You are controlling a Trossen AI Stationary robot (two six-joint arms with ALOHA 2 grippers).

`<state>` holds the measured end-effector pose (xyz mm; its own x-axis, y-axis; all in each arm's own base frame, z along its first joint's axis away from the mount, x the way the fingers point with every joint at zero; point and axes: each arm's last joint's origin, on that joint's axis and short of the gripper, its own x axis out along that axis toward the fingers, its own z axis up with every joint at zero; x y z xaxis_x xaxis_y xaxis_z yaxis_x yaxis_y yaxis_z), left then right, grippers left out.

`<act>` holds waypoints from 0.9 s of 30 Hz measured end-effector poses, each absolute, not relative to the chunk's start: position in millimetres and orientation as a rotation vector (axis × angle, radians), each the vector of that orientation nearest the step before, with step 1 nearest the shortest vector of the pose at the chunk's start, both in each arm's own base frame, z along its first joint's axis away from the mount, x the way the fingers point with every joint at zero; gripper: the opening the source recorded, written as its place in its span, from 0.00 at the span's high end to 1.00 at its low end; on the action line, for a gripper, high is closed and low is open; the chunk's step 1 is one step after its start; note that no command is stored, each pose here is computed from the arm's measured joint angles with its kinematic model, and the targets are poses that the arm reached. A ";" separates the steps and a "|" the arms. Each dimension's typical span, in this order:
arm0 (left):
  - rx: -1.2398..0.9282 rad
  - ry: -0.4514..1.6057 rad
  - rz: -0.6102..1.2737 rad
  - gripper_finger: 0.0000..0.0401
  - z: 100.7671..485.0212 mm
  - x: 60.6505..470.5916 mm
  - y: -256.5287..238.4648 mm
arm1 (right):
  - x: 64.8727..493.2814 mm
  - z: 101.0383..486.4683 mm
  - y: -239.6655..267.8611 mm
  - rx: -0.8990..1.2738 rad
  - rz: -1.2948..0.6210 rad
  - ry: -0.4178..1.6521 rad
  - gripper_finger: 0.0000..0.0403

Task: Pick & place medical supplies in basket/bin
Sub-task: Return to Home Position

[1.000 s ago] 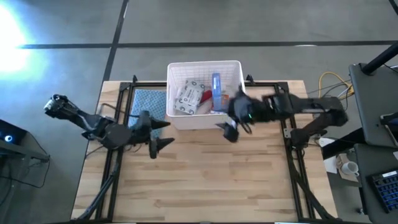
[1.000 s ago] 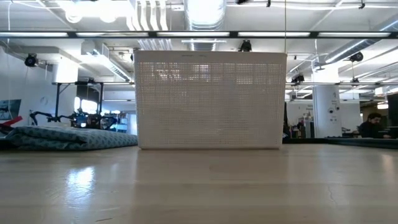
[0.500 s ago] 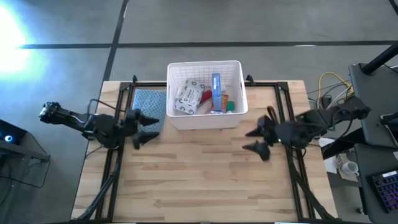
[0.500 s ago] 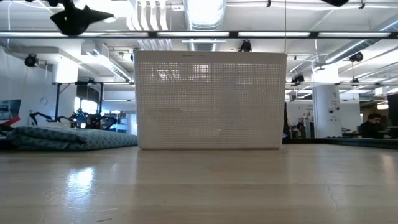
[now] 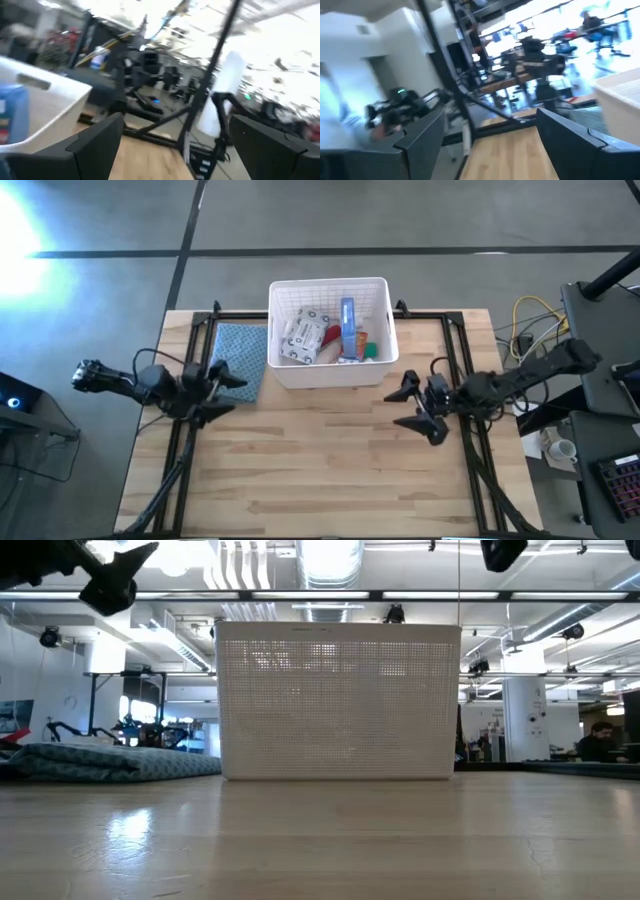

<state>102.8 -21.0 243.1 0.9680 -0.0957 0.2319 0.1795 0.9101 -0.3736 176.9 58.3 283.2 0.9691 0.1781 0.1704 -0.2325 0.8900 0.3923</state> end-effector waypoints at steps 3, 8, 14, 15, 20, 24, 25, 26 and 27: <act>-0.351 -0.243 -0.201 0.15 237.5 96.9 -21.3 | 173.8 272.3 57.4 0.421 0.260 -0.141 0.26; -0.351 -0.234 -0.198 0.15 215.9 91.3 -19.9 | 159.8 255.1 52.3 0.386 0.266 -0.166 0.27; -0.413 -0.262 -0.199 0.15 194.1 91.3 -18.8 | 131.2 234.6 39.3 0.389 0.237 -0.265 0.26; -0.421 -0.255 -0.195 0.15 194.4 91.5 -18.6 | 126.8 231.4 37.9 0.389 0.239 -0.280 0.25; -0.424 -0.243 -0.133 0.15 192.5 92.7 -14.8 | 108.6 214.8 29.9 0.377 0.222 -0.356 0.24; -0.420 -0.248 -0.103 0.15 193.3 92.6 -11.8 | 98.0 208.3 23.8 0.352 0.195 -0.394 0.25; -0.419 -0.257 -0.093 0.15 194.5 92.4 -10.8 | 96.1 207.7 22.1 0.352 0.187 -0.394 0.25; -0.418 -0.261 -0.085 0.15 194.9 92.3 -9.9 | 94.4 207.5 20.1 0.355 0.174 -0.398 0.26; -0.417 -0.262 -0.074 0.15 194.7 92.5 -8.9 | 92.6 207.0 18.2 0.363 0.163 -0.398 0.26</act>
